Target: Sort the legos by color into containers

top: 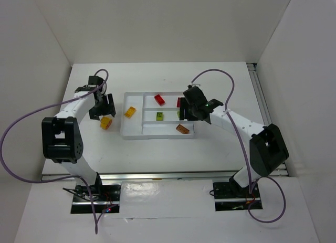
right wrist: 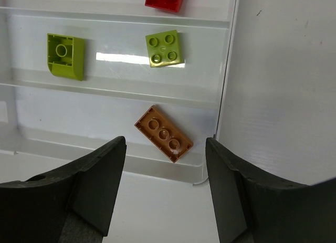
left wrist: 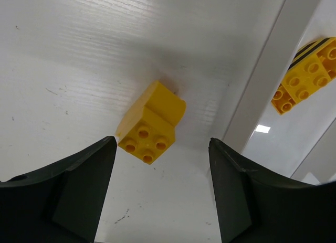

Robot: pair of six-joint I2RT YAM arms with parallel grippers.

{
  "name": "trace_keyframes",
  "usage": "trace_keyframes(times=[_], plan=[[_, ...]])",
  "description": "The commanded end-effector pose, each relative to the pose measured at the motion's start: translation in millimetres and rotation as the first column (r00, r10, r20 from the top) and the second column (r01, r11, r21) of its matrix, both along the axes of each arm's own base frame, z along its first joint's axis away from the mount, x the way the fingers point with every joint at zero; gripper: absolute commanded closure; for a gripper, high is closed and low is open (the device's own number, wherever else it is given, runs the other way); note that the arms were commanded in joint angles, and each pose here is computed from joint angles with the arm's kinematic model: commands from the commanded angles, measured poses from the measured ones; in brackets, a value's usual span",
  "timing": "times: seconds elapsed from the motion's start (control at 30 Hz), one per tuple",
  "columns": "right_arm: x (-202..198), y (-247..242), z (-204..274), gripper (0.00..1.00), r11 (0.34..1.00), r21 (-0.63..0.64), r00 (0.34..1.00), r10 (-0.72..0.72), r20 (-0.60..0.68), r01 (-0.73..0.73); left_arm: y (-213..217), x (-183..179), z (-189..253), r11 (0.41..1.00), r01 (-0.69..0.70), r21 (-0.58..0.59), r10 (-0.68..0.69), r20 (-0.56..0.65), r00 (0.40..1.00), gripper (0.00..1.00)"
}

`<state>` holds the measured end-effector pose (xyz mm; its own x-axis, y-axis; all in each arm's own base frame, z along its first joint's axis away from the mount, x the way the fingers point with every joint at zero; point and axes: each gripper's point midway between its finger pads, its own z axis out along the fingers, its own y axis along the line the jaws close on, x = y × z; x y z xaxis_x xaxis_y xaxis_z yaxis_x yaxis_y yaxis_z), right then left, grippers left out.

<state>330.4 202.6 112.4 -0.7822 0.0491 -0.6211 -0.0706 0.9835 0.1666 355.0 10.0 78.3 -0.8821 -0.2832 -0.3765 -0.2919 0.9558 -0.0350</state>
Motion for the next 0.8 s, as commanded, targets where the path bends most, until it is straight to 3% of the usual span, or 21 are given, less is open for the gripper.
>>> trace_keyframes(times=[0.0,0.2,0.33,0.5,0.53,0.67,0.73,0.77], plan=[[4,-1,22,0.3,1.0,0.022,0.999,0.004,0.044,-0.005,8,-4,2,0.998,0.001,0.056,-0.001,0.001,1.0,0.18],[6,2,19,0.3,1.0,0.016,0.999,0.019,0.034,-0.02,15,-3,-12,0.994,-0.018,0.109,0.022,-0.033,0.999,0.19],[8,3,19,0.3,1.0,0.017,0.999,0.019,0.034,-0.02,9,-2,-13,0.997,-0.017,0.077,0.019,-0.032,0.999,0.34],[7,4,19,0.3,0.999,0.022,0.999,0.025,0.031,-0.026,5,-3,-15,0.999,-0.008,0.054,0.01,-0.032,0.999,0.38],[7,4,15,0.32,1.0,0.018,0.999,0.025,0.023,-0.026,5,-3,-15,0.999,-0.008,0.054,0.01,-0.032,0.999,0.44],[7,4,15,0.32,1.0,0.018,0.999,0.025,0.023,-0.026,-4,0,-13,1.0,0.008,0.008,-0.008,-0.023,1.0,0.53],[7,4,15,0.32,1.0,0.018,0.999,0.025,0.023,-0.026,-9,1,-6,1.0,0.008,-0.021,-0.009,-0.01,1.0,0.45],[7,4,15,0.32,1.0,0.018,0.999,0.025,0.023,-0.026,-11,4,-3,0.999,0.003,-0.036,-0.003,-0.001,1.0,0.35]])
